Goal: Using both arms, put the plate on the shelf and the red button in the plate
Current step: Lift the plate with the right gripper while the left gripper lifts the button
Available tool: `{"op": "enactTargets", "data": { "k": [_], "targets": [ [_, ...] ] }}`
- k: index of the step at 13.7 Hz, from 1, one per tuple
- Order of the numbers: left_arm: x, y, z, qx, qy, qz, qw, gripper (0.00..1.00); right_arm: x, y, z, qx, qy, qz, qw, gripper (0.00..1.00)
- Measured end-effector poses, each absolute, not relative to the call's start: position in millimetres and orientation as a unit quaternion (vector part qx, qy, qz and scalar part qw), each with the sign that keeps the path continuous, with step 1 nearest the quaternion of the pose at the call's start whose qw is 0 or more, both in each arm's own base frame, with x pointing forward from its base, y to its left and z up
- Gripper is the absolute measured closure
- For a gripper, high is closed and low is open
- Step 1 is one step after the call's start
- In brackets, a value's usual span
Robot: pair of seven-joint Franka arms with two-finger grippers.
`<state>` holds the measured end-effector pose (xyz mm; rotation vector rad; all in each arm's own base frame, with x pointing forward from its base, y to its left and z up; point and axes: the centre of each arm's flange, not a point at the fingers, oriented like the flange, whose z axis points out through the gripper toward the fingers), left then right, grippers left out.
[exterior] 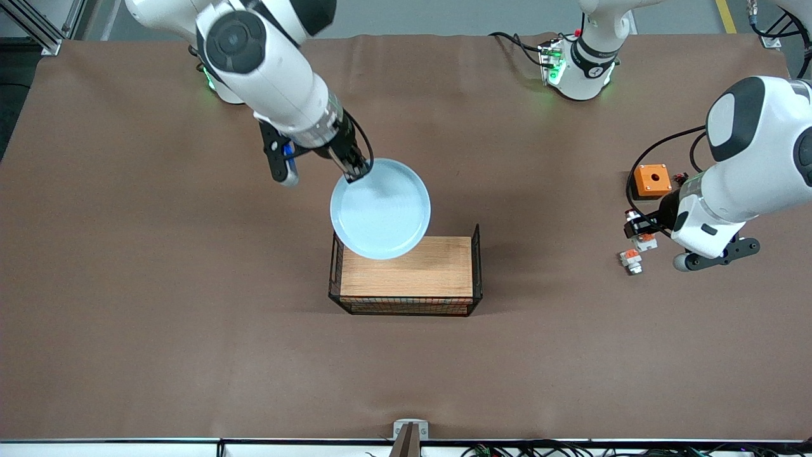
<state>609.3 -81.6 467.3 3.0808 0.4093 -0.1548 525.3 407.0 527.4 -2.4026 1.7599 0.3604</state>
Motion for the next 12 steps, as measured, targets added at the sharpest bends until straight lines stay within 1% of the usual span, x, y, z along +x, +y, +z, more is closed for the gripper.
{"op": "enactTargets", "data": {
  "k": [5,12],
  "targets": [
    [608,-87,468,0.988,0.146,-0.050,0.015,0.59,540,425,484,-0.790,0.597,0.115,0.077,0.97],
    [606,-101,469,0.986,0.156,-0.052,0.016,0.59,544,444,448,-0.792,0.595,0.112,0.076,0.97]
  ]
}}
